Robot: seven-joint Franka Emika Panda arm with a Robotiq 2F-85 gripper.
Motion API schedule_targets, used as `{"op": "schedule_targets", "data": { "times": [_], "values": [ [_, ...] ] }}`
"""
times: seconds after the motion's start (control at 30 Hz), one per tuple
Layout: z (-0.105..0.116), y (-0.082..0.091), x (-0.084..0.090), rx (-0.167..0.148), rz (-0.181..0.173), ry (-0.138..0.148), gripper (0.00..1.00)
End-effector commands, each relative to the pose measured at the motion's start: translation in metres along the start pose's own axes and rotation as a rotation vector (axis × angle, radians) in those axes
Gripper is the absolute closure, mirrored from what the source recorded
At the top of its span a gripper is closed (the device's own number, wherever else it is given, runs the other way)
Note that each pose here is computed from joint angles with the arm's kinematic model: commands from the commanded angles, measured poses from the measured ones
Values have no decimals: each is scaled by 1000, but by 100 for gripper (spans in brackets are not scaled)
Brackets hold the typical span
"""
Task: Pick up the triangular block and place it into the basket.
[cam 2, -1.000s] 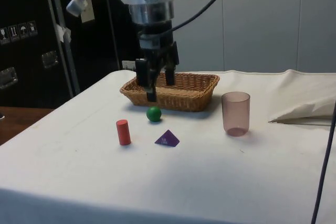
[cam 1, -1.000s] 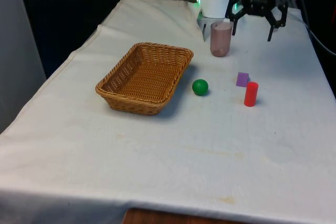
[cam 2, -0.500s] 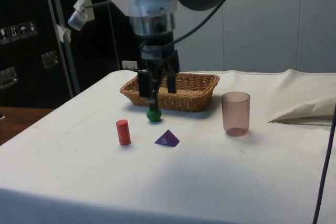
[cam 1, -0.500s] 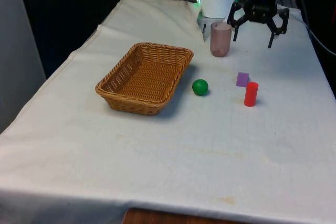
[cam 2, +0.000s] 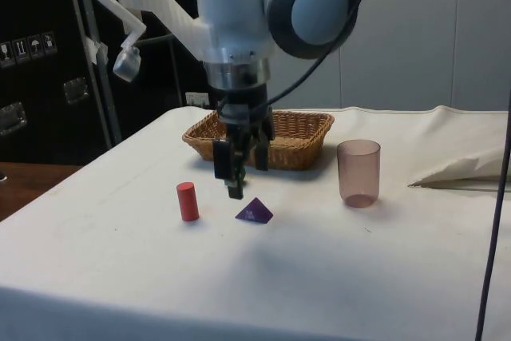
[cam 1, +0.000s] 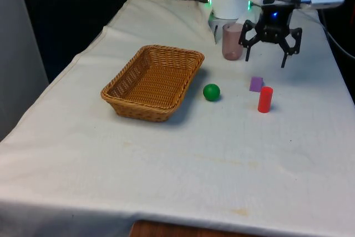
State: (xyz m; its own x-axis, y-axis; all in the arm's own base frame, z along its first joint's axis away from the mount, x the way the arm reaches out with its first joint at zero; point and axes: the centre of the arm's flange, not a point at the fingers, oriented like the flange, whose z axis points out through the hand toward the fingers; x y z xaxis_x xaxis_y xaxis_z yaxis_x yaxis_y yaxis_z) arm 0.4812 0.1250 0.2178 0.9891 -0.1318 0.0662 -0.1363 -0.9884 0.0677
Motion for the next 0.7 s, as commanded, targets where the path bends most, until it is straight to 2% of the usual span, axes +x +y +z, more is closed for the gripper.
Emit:
{"op": "schedule_targets", "data": {
  "times": [0.0,0.23,0.27,0.3,0.57,0.6,0.67],
  "values": [
    [1,3,1,2,0,24,0],
    [16,13,0,14,-4,54,0],
    [14,11,-1,12,-3,39,0],
    [18,14,0,15,-5,55,0],
    [46,24,-1,34,-8,67,0],
    [48,25,0,25,-6,63,0],
    [52,27,-1,38,-8,73,0]
  ]
}}
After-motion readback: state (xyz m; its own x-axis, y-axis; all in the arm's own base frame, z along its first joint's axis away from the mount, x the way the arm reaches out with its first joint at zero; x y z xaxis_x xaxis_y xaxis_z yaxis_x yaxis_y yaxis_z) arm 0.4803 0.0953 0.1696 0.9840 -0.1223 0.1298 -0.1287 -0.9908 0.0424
